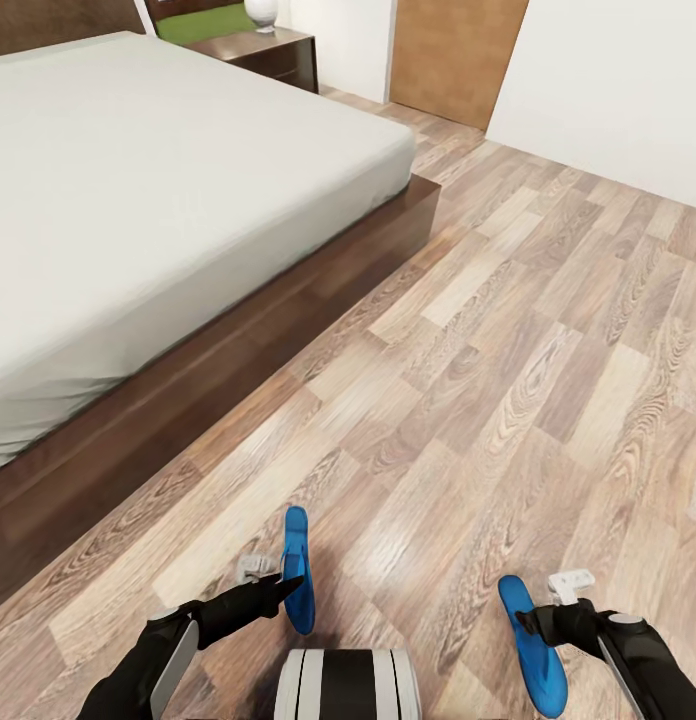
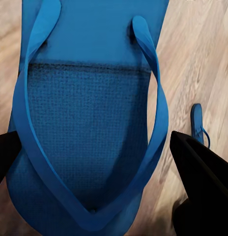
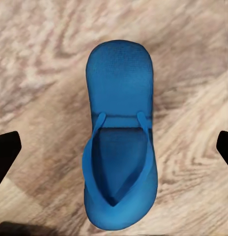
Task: In the bedroom, move the book from the bed onto either nightstand, and place the two sandals side by side next to the bed.
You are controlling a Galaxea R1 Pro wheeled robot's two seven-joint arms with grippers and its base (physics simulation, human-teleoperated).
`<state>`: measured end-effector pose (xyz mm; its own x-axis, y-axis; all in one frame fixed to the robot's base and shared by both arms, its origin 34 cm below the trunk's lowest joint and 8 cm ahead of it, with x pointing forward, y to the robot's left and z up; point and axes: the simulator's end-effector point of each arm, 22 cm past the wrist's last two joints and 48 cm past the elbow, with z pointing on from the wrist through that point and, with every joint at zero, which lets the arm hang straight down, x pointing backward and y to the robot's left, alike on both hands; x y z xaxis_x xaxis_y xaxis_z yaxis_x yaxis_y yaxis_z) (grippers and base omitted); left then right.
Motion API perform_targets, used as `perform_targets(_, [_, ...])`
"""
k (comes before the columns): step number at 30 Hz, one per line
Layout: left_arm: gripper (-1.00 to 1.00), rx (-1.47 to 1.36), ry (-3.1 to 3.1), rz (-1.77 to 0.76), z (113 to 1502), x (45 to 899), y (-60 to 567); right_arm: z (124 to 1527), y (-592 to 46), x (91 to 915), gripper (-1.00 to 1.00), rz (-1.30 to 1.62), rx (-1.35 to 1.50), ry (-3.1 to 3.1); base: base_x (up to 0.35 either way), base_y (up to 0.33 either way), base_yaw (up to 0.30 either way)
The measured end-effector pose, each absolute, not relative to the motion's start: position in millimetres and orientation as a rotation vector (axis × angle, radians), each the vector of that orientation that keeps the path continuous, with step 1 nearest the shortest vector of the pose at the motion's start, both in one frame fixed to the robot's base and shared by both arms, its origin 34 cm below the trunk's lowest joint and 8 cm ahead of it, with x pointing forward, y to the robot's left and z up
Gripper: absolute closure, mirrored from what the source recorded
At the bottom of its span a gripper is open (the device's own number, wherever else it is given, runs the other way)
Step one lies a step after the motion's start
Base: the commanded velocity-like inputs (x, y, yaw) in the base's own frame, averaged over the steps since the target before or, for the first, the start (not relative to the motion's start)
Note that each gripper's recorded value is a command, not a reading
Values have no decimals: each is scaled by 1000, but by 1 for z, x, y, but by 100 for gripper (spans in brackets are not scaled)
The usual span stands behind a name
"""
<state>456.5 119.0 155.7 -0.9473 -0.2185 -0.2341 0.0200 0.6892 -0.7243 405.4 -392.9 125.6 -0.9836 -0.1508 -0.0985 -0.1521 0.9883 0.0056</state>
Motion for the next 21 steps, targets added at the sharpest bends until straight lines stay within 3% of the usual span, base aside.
perform_targets(21, [100,-178,2632,-1127,141,444,119,118,-400,403,-100,-9,-215,3045,0,0,0])
